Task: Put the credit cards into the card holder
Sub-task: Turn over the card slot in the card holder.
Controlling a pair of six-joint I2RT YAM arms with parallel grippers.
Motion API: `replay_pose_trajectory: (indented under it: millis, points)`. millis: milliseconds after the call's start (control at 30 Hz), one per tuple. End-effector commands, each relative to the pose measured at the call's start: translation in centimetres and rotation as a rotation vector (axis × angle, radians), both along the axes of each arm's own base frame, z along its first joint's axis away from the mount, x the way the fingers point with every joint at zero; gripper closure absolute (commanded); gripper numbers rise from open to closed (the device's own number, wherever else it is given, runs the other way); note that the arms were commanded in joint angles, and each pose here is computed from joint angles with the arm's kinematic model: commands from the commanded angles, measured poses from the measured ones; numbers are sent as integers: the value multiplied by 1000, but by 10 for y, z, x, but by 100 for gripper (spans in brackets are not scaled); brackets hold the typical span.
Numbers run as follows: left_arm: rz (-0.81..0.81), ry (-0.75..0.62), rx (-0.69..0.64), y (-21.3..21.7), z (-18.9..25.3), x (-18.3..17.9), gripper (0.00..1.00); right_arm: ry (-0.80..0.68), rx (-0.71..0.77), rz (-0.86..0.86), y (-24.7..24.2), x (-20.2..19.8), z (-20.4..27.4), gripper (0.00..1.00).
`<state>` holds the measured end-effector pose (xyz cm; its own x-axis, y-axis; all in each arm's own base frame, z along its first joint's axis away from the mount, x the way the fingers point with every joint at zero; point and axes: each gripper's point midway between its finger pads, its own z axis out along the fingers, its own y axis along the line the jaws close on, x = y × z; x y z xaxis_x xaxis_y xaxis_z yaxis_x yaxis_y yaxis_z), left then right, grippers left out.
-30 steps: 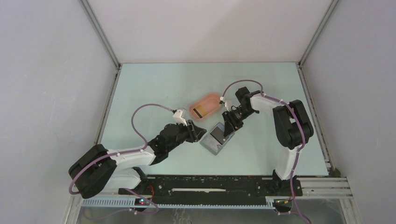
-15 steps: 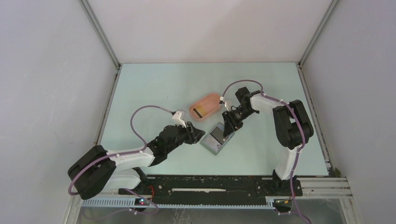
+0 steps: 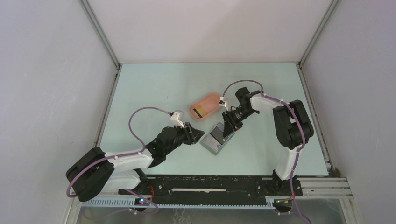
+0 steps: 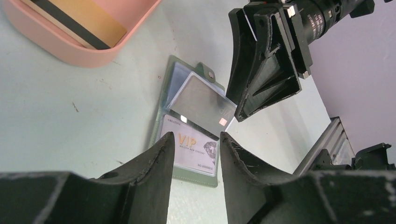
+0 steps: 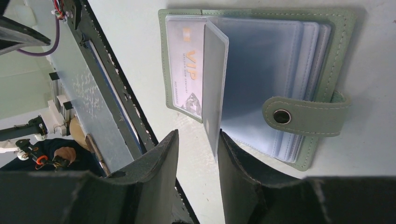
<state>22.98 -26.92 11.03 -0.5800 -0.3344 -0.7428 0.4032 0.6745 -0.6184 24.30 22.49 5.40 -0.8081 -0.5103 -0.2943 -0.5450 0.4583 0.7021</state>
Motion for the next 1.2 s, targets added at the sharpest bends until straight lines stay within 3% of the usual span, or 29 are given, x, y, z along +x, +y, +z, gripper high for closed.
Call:
replay_pose_trajectory:
  millis: [0,567,1167]
  points:
    - [-10,9,-55,-3,0,-5,54,-54,49,10,5,6,22,55]
    - [-36,78,-112,-19,-15,-10,55,-57,79,63,20,-7,29,55]
    - [18,76,-89,1,-23,-14,55,-81,64,145,42,-27,27,53]
